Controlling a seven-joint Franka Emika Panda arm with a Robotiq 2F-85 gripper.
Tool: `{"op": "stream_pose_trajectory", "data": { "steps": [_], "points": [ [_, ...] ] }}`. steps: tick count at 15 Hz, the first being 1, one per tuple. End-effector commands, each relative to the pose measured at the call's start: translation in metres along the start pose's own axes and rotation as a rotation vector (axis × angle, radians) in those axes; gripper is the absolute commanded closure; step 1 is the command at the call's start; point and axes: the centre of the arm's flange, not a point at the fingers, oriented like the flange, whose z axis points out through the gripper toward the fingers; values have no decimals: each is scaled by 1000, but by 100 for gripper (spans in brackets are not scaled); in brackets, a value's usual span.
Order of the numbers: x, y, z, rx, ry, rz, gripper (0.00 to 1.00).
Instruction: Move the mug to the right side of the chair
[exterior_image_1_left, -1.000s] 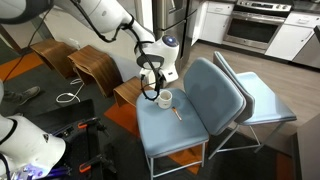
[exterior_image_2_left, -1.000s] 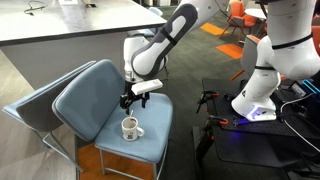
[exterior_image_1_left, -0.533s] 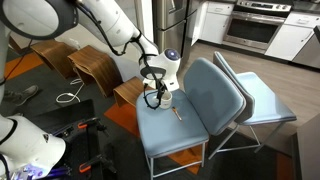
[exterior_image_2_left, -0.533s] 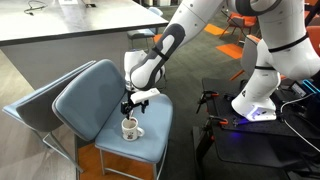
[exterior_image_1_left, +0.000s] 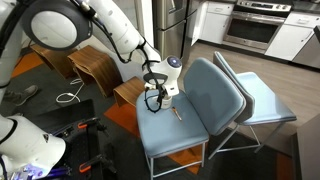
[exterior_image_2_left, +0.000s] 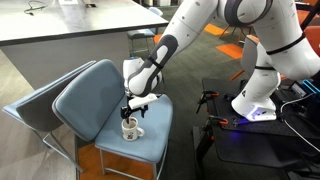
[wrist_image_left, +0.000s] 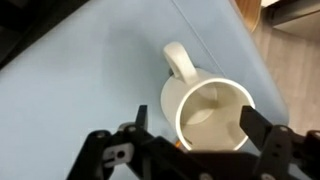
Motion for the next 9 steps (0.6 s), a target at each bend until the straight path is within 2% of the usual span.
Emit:
{"op": "stream_pose_trajectory", "data": {
  "steps": [1,4,8,9],
  "points": [
    [12,-7,6,9,-15,55,3],
    [18,-3,13,13,-27,79,6],
    [23,6,21,6,-38,101,14],
    [23,7,22,4,-40,102,34]
  ]
}}
